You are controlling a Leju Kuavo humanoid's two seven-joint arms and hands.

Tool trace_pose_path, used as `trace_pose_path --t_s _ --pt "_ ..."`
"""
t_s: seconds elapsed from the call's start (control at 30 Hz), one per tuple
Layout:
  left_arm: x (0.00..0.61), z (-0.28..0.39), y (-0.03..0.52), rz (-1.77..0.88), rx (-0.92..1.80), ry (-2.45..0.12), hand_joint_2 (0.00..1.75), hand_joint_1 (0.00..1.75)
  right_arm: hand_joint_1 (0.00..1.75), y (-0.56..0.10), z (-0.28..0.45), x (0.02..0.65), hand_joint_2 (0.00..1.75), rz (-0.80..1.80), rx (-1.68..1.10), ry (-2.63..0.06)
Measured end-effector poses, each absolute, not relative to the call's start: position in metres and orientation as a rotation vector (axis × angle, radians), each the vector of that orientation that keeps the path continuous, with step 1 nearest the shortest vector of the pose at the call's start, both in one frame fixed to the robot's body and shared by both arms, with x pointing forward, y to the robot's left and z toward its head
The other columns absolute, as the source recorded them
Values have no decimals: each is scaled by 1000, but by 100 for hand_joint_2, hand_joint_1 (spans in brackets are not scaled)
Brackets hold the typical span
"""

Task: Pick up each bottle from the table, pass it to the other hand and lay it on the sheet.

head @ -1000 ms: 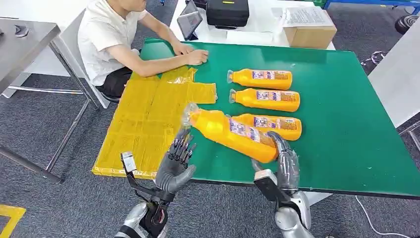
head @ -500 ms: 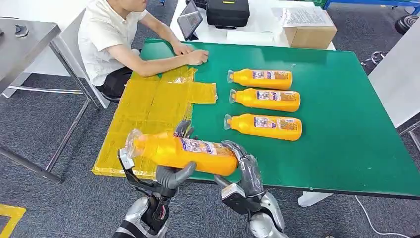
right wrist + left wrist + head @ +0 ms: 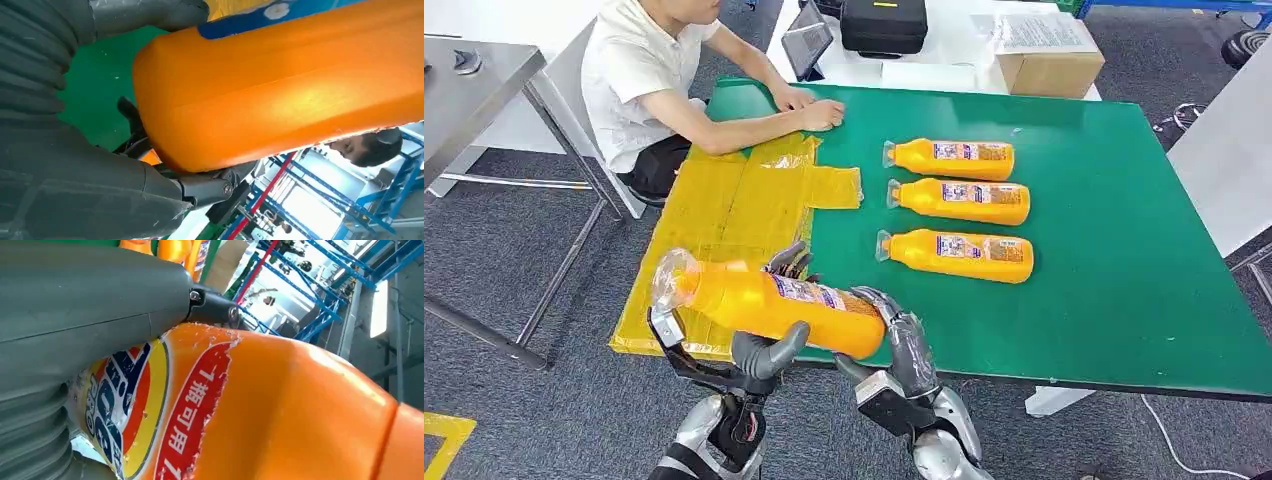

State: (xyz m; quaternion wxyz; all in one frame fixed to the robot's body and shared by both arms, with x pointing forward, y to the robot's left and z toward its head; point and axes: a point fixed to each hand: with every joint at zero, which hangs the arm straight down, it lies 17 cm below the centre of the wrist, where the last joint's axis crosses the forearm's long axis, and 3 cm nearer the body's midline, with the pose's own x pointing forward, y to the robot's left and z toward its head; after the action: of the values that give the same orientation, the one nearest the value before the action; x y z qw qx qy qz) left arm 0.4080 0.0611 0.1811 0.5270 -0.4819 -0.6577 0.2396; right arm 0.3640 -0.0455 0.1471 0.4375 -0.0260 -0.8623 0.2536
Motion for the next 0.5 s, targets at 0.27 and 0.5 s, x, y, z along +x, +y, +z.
trace_pose_path --t_s 0.27,0.5 --pt "411 181 72 598 -1134 -1591 175 175 0 -31 123 357 175 732 -11 -2072" --pt "410 174 80 620 -1113 -1587 175 175 0 -24 110 350 175 845 -47 -2070"
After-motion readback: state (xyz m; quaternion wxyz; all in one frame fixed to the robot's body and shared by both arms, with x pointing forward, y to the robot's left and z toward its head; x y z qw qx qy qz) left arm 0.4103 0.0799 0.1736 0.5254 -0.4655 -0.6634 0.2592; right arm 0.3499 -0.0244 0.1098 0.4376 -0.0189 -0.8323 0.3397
